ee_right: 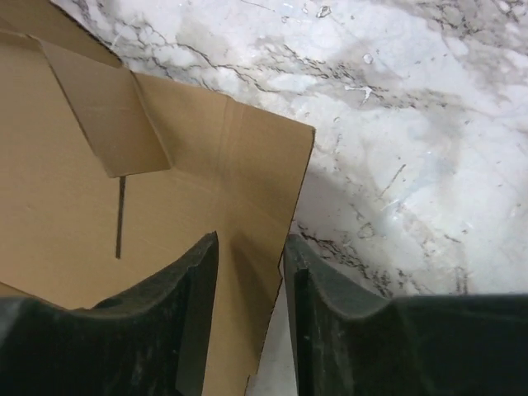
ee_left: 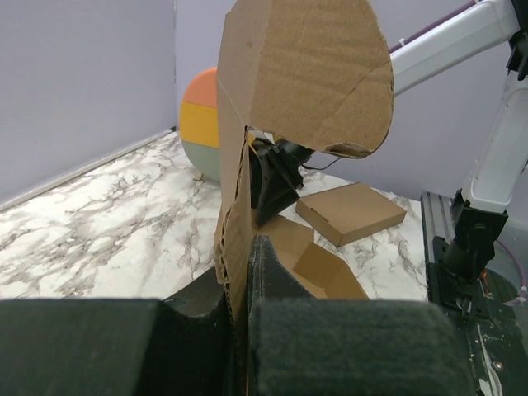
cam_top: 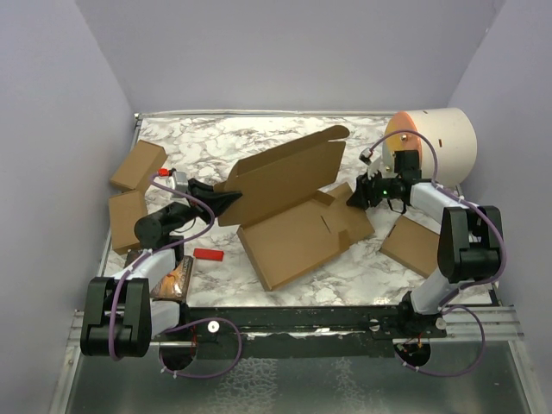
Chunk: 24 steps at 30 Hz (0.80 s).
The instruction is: Fold the paper box
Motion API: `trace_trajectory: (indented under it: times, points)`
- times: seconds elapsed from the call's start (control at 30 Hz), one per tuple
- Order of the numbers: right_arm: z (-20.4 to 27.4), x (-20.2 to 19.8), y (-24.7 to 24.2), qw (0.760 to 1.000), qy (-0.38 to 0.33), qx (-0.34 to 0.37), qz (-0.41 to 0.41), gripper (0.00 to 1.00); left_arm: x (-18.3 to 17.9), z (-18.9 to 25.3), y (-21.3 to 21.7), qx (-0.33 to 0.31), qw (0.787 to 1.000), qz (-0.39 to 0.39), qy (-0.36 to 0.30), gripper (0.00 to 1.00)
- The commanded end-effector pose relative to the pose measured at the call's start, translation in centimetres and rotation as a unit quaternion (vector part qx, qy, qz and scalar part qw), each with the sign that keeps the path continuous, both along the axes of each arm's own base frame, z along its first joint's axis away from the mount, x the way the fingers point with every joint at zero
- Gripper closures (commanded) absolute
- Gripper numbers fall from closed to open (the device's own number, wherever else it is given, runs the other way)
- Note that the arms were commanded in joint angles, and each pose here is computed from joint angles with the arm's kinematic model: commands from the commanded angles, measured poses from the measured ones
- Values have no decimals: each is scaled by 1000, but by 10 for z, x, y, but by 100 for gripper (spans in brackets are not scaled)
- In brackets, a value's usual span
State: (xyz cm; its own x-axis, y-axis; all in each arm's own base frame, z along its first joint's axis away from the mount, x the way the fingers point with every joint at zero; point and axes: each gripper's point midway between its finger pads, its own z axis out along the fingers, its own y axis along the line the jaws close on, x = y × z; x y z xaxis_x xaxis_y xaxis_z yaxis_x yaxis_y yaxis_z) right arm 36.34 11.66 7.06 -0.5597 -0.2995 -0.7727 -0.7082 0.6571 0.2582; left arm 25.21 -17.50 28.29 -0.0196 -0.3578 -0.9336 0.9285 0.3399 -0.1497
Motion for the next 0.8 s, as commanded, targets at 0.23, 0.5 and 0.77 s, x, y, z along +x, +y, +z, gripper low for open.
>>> trace_trajectory:
  times: [0.23, 0.5, 0.77]
  points:
    - [27, -8, 18, 998, -13, 58, 31, 99, -20, 31, 3, -10, 991, 13, -130, 100]
    - [61, -4, 23, 996, -42, 74, 36, 99, -3, 37, 7, -21, 992, 38, -116, 100]
    - [101, 5, 27, 992, -70, 89, 50, 99, 25, 38, 10, -10, 993, 69, -99, 100]
